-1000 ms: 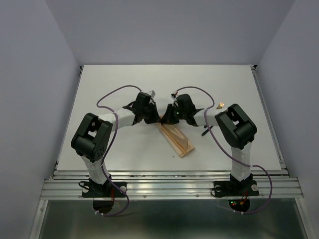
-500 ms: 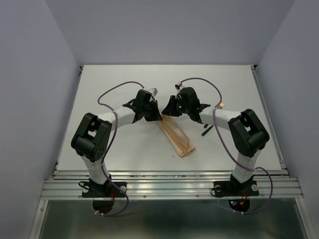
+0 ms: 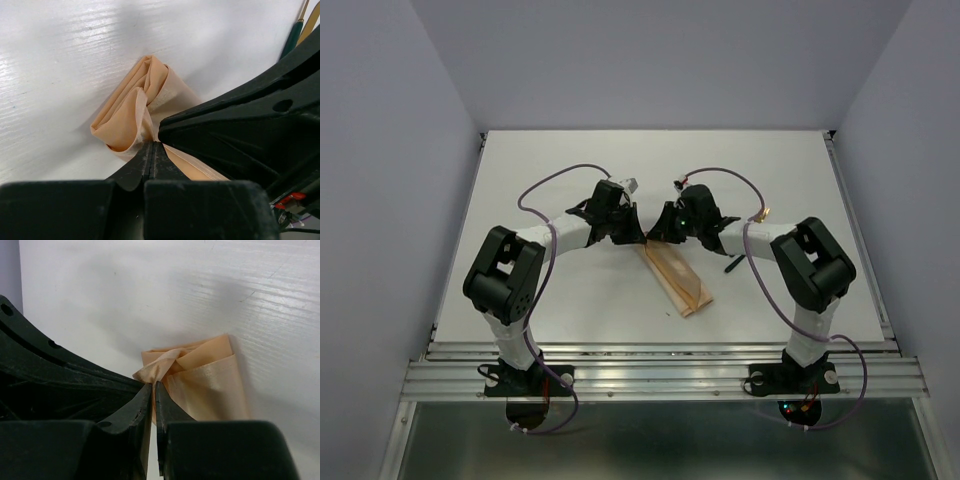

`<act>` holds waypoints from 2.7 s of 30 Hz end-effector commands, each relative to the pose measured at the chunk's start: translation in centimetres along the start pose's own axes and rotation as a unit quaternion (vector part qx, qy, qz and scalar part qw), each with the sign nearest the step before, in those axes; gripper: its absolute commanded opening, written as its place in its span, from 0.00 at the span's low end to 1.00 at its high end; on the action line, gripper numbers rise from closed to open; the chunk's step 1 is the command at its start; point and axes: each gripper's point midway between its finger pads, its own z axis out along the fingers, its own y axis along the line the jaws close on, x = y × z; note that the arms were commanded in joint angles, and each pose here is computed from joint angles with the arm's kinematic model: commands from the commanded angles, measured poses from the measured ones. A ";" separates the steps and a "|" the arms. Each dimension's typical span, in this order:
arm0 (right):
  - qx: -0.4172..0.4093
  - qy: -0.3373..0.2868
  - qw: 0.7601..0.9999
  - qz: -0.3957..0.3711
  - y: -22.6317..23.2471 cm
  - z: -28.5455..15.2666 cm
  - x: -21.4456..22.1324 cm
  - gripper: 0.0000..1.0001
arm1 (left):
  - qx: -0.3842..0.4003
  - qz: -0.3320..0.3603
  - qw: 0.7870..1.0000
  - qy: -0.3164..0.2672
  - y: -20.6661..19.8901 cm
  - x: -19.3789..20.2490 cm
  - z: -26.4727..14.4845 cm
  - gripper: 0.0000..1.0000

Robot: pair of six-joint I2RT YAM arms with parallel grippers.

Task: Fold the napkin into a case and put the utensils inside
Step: Grasp the top corner of the smaller rectangle folded napkin from the folded napkin.

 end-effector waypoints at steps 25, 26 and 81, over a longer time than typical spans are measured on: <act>0.013 0.014 0.999 0.029 -2.3 4.5 1.2 0.09 | 0.038 0.001 0.999 -0.018 -1.8 -1.6 0.0 0.00; 0.013 0.010 1.000 0.022 -1.9 4.0 0.8 0.10 | 0.036 0.001 0.999 -0.020 -1.7 -1.6 0.1 0.00; 0.134 -0.025 0.972 -0.193 -2.8 -3.0 4.3 0.30 | 0.039 -0.012 0.999 -0.008 -1.3 -0.9 1.1 0.00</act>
